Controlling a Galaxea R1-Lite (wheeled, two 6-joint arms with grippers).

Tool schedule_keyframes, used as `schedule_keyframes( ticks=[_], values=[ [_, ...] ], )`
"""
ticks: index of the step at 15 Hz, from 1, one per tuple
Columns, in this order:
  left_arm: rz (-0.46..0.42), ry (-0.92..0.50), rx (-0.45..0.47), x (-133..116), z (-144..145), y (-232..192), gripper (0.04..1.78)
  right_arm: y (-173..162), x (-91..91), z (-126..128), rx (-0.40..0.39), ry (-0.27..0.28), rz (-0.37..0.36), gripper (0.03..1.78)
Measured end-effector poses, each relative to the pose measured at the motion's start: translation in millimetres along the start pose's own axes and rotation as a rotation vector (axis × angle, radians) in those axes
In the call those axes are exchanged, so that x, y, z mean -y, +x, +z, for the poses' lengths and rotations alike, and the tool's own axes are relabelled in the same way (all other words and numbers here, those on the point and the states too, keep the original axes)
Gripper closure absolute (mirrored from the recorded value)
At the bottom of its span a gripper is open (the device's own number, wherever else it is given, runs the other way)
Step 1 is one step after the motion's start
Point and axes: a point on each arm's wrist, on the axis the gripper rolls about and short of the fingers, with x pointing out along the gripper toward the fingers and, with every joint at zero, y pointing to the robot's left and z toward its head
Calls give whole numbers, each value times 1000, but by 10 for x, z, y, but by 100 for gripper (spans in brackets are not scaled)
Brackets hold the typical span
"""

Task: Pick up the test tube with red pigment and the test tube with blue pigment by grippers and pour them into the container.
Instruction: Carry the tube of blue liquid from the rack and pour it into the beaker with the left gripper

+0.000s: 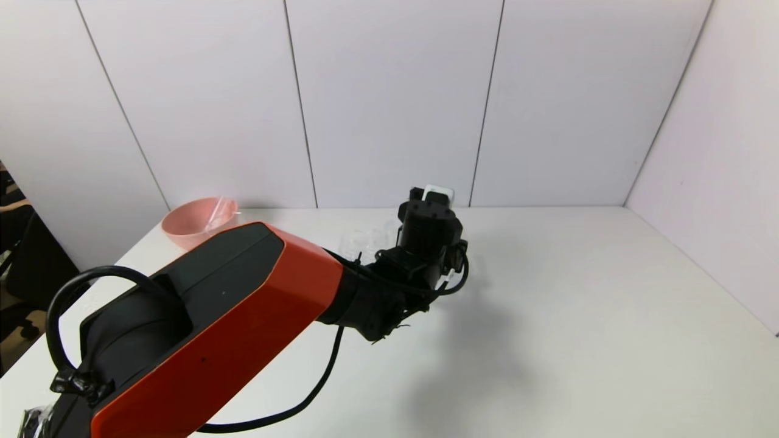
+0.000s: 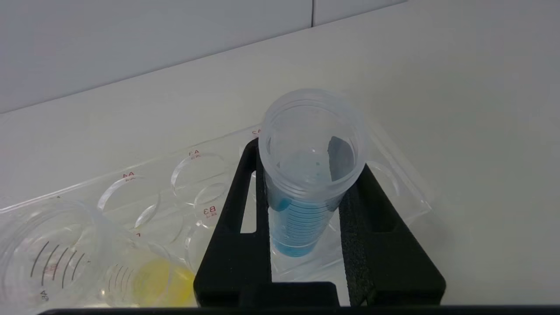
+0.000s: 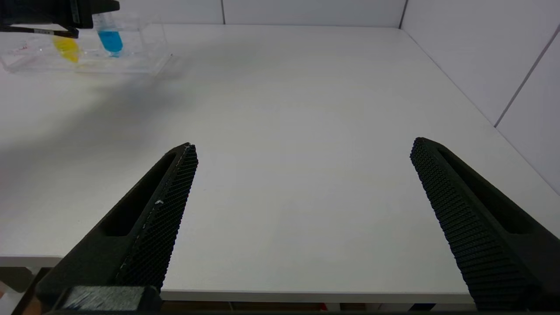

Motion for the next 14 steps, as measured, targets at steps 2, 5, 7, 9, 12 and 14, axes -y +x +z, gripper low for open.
schedule_keyframes(
  ticks=[2,5,7,9,12,14],
  values=[
    [2,-7,20,1,95,-10,136,0,0,0,0,0,0,4],
    [5,-6,44,2,245,-27,136,0,0,0,0,0,0,4],
    [5,-4,67,5,373,-49,136,0,0,0,0,0,0,4],
    [6,3,85,6,485,-70,136,0,0,0,0,0,0,4],
    [6,6,119,2,624,-104,136,0,0,0,0,0,0,4],
    [17,11,135,-13,721,-148,136,0,0,0,0,0,0,4]
  ],
)
